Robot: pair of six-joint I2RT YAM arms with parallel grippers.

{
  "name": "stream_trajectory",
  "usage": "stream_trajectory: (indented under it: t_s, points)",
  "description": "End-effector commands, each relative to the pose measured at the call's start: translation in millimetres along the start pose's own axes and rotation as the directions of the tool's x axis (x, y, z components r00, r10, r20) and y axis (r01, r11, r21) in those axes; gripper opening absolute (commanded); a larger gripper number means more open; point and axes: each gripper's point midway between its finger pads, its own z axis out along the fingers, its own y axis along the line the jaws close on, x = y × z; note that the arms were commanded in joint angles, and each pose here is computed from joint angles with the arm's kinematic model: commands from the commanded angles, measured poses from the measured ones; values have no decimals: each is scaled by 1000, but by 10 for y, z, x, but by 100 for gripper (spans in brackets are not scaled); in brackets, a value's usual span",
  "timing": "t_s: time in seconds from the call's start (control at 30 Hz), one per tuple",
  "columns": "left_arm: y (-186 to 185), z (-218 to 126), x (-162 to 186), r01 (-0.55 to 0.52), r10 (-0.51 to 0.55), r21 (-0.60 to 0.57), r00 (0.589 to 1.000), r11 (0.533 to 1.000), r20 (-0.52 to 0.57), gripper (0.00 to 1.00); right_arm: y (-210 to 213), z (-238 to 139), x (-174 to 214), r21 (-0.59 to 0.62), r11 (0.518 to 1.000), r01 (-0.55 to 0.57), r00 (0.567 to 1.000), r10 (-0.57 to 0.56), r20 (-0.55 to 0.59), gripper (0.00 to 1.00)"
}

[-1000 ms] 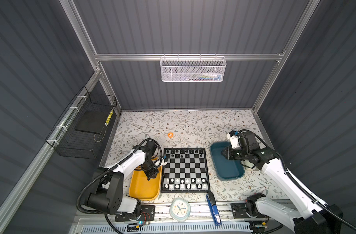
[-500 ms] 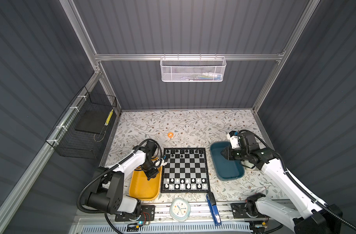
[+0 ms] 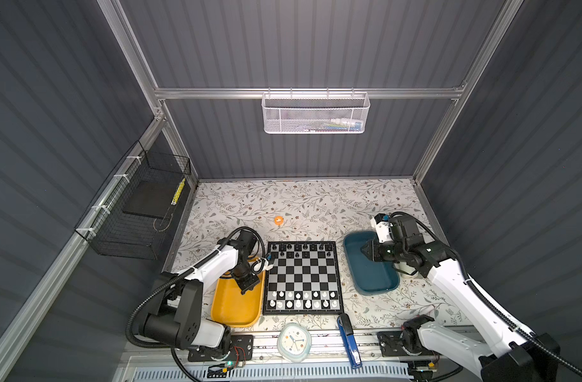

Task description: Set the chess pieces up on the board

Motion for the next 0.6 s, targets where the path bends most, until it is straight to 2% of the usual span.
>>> stream_trajectory:
  t_s: [0.0, 0.2, 0.57]
  points:
    - [11, 17, 54, 2, -2, -2, 1000, 1000, -23, 7, -9, 45, 38, -8, 1000, -11, 1000, 11, -12, 30]
    - [75, -67, 29, -1, 0, -34, 1000, 999, -23, 7, -6, 54, 38, -11, 1000, -11, 1000, 11, -11, 30]
    - [281, -507, -175, -4, 4, -110, 1000, 994, -2, 7, 4, 84, 21, -21, 1000, -10, 1000, 10, -8, 30]
